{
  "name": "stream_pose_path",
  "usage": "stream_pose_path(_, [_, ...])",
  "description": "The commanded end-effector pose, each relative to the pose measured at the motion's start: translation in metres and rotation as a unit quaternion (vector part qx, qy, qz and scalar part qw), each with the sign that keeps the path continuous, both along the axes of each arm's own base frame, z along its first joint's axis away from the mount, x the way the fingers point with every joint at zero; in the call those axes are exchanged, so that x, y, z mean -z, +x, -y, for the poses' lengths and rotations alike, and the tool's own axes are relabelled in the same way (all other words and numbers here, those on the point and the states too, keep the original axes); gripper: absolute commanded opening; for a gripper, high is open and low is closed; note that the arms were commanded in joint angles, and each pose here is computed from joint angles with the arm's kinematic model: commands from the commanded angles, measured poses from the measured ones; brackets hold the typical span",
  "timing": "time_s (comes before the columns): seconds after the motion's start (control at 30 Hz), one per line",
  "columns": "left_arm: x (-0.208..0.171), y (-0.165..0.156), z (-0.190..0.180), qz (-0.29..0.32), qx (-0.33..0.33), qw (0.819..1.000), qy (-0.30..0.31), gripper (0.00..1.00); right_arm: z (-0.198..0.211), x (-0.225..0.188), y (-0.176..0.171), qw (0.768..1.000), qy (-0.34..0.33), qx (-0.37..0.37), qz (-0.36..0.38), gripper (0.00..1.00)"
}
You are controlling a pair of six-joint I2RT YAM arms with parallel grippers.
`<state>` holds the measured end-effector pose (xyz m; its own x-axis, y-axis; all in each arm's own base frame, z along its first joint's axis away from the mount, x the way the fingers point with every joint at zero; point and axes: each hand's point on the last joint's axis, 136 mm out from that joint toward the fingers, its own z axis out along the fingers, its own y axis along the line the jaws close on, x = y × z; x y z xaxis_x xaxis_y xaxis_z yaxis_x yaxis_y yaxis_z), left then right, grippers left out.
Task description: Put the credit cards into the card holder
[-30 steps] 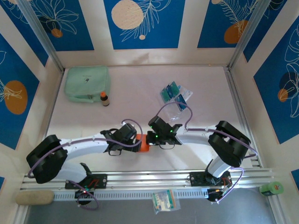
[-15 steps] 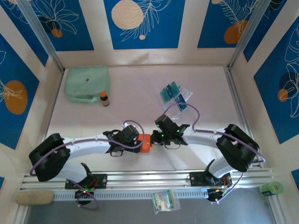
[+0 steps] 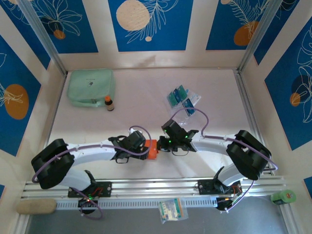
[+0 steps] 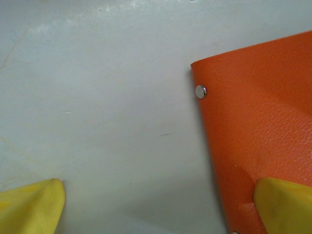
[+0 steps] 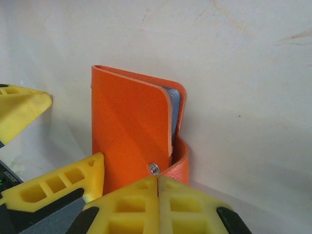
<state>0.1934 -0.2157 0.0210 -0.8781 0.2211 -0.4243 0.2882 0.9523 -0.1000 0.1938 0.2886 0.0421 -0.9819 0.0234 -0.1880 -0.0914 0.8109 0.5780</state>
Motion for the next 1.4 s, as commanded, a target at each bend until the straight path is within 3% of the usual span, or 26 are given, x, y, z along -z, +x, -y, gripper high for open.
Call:
stream_pose_path(0.0, [0.016,-0.012,-0.016,-0.020,0.003,0.999,0.050,1.00,-0.009,-0.007,-0.001,1.000,0.014,-0.011,-0.010,0.00])
stream_pose_path(1.37, [0.017,-0.014,-0.014,-0.020,0.006,0.999,0.050,1.00,-0.019,0.019,-0.003,0.999,-0.009,-0.019,-0.030,0.00])
